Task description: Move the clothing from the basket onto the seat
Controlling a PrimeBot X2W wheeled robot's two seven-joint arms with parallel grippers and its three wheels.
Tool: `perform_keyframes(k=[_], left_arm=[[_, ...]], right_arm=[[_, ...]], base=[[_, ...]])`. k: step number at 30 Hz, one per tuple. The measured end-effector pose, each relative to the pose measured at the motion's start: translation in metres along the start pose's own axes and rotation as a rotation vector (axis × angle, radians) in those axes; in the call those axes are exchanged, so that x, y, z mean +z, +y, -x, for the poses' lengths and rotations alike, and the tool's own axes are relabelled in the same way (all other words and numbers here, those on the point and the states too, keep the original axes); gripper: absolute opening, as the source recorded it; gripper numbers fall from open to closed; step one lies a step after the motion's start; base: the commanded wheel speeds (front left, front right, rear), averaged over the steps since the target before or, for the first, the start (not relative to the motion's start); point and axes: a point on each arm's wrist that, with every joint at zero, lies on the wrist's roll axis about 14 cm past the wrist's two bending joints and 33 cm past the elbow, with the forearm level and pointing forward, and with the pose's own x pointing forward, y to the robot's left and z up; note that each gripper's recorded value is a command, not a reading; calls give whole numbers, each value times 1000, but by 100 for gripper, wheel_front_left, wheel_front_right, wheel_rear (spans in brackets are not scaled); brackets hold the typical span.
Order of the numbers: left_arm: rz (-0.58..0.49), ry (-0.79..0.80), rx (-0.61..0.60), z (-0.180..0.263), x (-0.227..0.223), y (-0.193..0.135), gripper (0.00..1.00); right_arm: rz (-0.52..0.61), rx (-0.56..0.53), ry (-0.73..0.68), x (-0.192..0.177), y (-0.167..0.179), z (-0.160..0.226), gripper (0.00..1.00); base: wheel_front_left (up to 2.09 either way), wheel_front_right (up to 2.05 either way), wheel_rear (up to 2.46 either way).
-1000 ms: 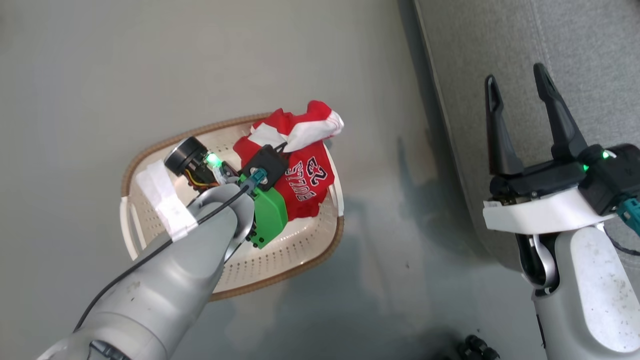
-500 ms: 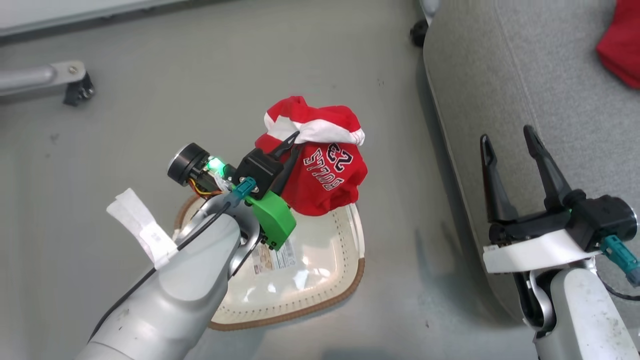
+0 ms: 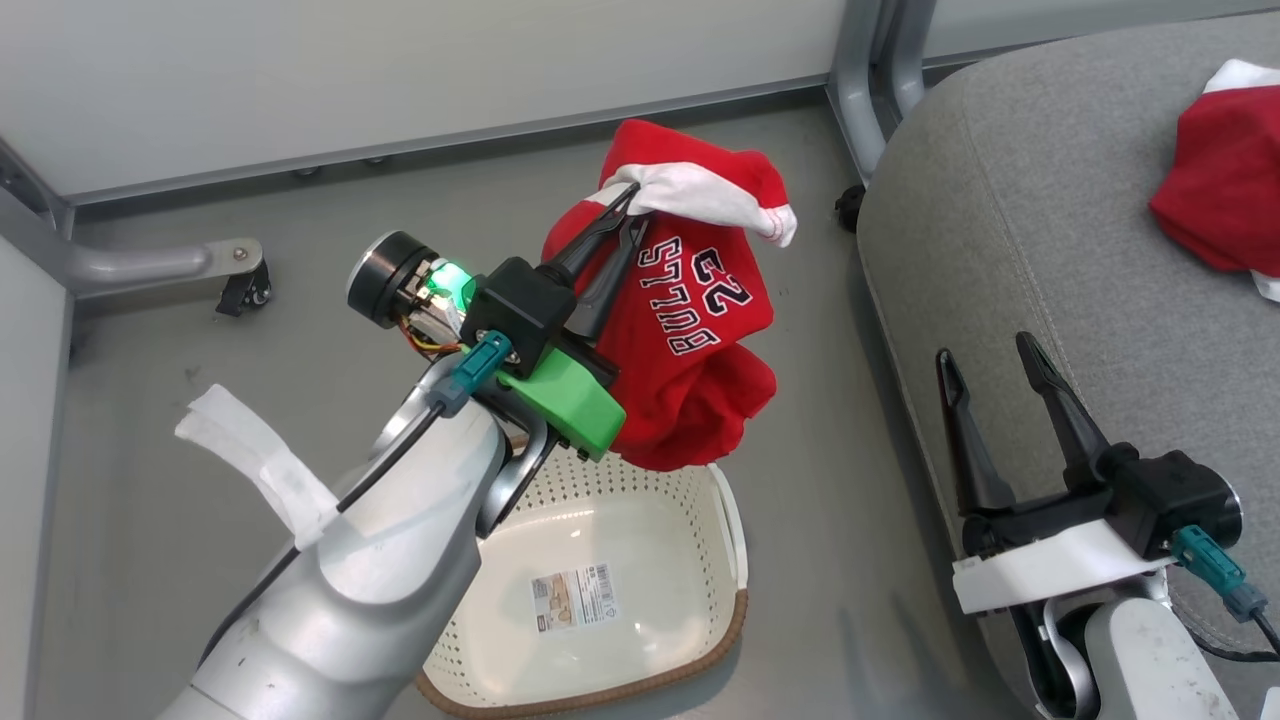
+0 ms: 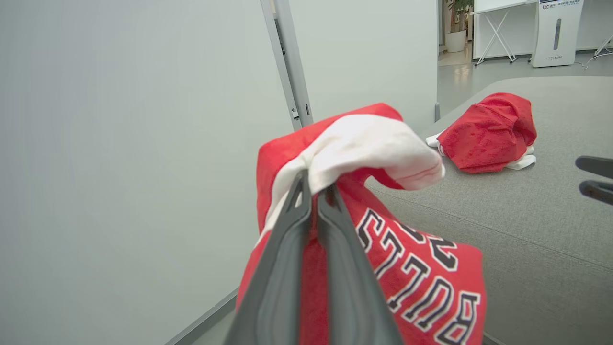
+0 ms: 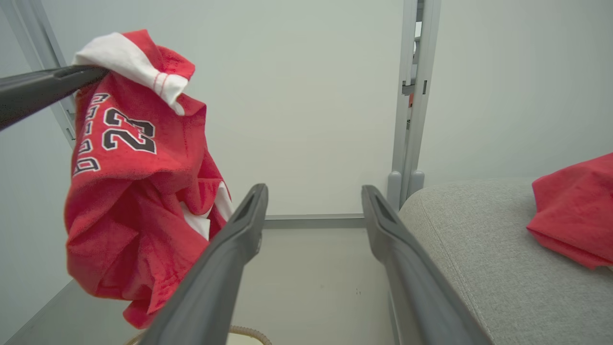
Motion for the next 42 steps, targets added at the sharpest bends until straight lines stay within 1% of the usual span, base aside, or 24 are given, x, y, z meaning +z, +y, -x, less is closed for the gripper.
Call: perform_keyframes(k=[8,14,17,26,31,36,42], left_arm=[[-38,-110,-7,1,47,-8,0],[-50,-131,-12,1,58,-12,0],[-52,-132,-18,1,60,-14,0],[-51,-131,-17,2,60,-15,0],[-44,-129,-29,0,58,-20,0],[-35,-132,-40,-3,57,-24,0],[-27,-129,-53,-3,53,-28,0]], right_arm=[[-18,14,-16,10,8,12,100],[-28,19,-16,10,11,16,100],[-37,39,-23,12,18,15,100],[-98,175,-26,14,67,14,100],[-124,272,-32,15,99,9,100],[-141,335,-43,17,118,-2,100],[-169,379,-55,20,130,-20,100]], base=[[0,0,0],[0,0,0],[0,0,0],[0,0,0],[0,0,0],[0,0,0],[0,0,0]])
